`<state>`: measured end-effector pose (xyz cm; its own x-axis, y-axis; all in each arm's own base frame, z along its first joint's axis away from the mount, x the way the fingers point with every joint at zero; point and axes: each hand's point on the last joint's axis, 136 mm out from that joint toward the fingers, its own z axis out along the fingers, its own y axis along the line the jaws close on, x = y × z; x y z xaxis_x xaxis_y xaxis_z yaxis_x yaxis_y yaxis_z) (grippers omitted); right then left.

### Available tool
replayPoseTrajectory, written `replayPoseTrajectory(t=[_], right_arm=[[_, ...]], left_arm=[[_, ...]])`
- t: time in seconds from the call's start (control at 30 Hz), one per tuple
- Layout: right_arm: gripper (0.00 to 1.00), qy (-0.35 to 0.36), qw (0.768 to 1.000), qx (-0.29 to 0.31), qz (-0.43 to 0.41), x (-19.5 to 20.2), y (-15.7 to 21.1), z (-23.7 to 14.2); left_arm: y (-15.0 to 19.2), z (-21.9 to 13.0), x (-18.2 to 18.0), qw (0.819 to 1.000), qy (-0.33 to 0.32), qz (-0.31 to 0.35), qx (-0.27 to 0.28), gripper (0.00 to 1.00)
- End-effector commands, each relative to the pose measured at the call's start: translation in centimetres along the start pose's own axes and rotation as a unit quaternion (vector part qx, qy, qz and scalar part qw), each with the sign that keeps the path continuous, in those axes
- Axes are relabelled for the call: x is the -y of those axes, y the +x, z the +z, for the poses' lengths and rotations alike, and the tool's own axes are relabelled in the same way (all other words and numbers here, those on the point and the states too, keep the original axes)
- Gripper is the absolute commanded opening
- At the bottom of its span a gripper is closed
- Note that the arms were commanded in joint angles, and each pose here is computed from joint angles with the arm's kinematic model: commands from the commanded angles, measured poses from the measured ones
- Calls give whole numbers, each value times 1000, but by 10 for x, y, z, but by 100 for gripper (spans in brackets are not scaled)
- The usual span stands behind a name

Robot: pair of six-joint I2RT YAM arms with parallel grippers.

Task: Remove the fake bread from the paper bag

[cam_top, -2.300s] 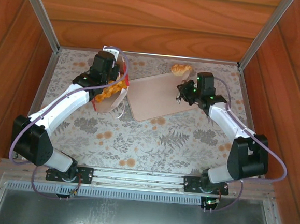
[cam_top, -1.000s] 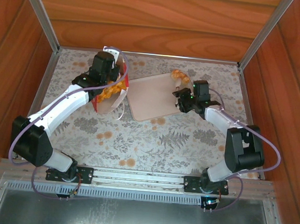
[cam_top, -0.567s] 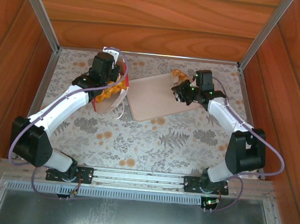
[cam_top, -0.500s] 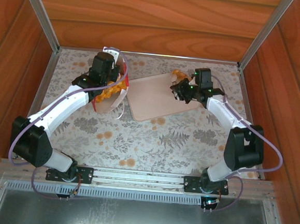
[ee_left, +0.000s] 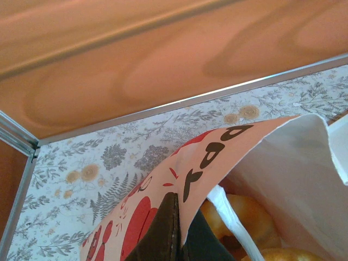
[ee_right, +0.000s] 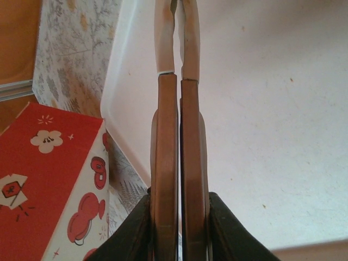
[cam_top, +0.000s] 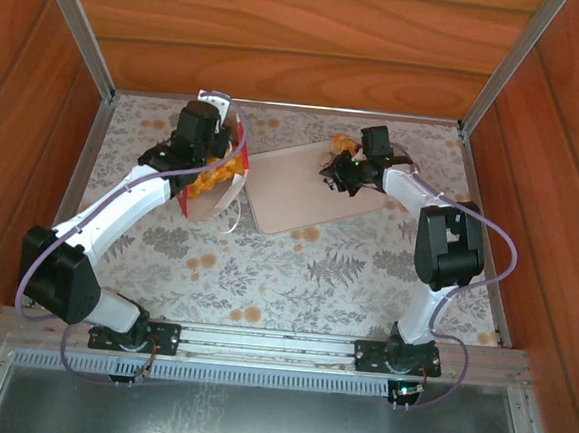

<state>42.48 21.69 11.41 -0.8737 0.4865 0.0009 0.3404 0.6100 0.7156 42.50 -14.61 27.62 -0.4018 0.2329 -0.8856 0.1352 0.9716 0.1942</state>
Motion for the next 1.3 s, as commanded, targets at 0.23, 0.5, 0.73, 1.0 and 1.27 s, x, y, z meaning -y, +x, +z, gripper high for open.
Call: replayPoseTrajectory(t=[0.23, 0.5, 0.73, 1.0, 1.27], right_arm=[[19, -4, 1000, 8, 11, 6, -26, 2], [20, 1, 1000, 15, 10, 8, -34, 6], [21, 9, 1000, 19, 5, 10, -41, 9], [22, -21, 1000, -4, -7, -1, -26, -1], [23, -74, 994, -35, -71, -30, 27, -56]], left_arm=[[-16, -11, 0, 999, 11, -25, 32, 0], [-15, -11, 0, 999, 10, -24, 30, 0], [-14, -10, 1, 999, 12, -25, 29, 0], [-12, -9, 4, 999, 19, -24, 25, 0], [-11, -10, 7, 999, 27, -23, 17, 0]])
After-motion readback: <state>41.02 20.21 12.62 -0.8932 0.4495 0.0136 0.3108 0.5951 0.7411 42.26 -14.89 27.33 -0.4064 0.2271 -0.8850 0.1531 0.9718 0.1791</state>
